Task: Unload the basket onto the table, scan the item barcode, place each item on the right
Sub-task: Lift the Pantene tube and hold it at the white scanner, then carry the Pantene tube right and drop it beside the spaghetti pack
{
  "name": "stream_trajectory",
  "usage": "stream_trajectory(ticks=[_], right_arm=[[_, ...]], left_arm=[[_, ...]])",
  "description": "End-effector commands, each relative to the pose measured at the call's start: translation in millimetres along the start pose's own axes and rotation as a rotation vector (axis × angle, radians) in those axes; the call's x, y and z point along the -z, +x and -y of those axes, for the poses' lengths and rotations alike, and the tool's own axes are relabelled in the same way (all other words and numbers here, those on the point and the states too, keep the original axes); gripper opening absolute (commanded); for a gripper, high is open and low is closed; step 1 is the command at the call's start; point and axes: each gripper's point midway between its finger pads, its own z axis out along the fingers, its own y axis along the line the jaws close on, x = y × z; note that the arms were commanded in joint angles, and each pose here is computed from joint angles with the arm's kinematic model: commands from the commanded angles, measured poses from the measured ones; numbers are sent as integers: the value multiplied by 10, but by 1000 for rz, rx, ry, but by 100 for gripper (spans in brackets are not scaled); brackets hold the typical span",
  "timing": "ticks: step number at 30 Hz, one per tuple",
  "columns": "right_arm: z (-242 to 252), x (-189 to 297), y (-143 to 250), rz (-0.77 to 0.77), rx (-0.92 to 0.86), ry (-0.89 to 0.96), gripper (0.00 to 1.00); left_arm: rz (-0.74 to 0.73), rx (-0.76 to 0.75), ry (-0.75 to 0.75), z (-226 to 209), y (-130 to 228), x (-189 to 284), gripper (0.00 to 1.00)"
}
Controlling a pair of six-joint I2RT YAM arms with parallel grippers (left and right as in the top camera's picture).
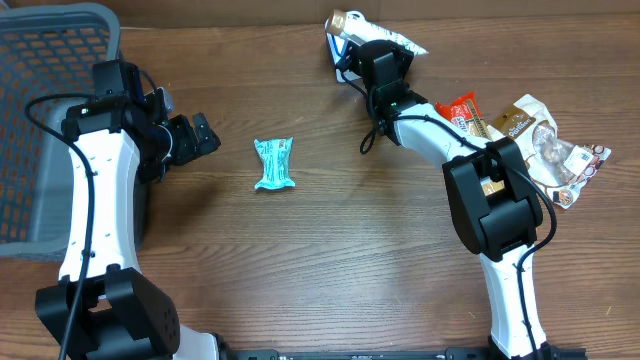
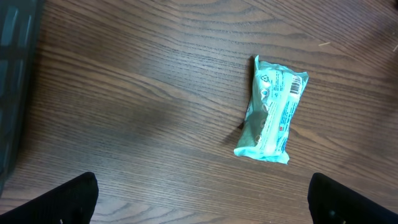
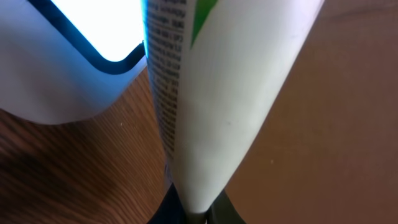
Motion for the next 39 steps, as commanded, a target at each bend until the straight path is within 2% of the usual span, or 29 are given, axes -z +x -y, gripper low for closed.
stream_trajectory(ticks=[1, 17, 25, 27, 28, 33, 39], right_arm=[[266, 69, -82, 2, 1, 61, 4], [267, 100, -95, 7, 19, 46, 4], [858, 724, -199, 86, -236, -31, 4], [965, 1014, -172, 107, -330, -117, 4], [978, 1283, -105, 103, -435, -216, 4], [592, 1825, 222, -65, -687, -515, 4], [-200, 2145, 887, -477, -692, -705, 4]], left_arm=[[9, -27, 1, 32, -36, 15, 100], [9, -27, 1, 31, -35, 14, 100], [9, -27, 1, 31, -35, 14, 100], [9, -27, 1, 32, -36, 15, 100], [9, -27, 1, 31, -35, 14, 100], [9, -27, 1, 31, -35, 14, 100], [9, -27, 1, 32, -36, 15, 100]])
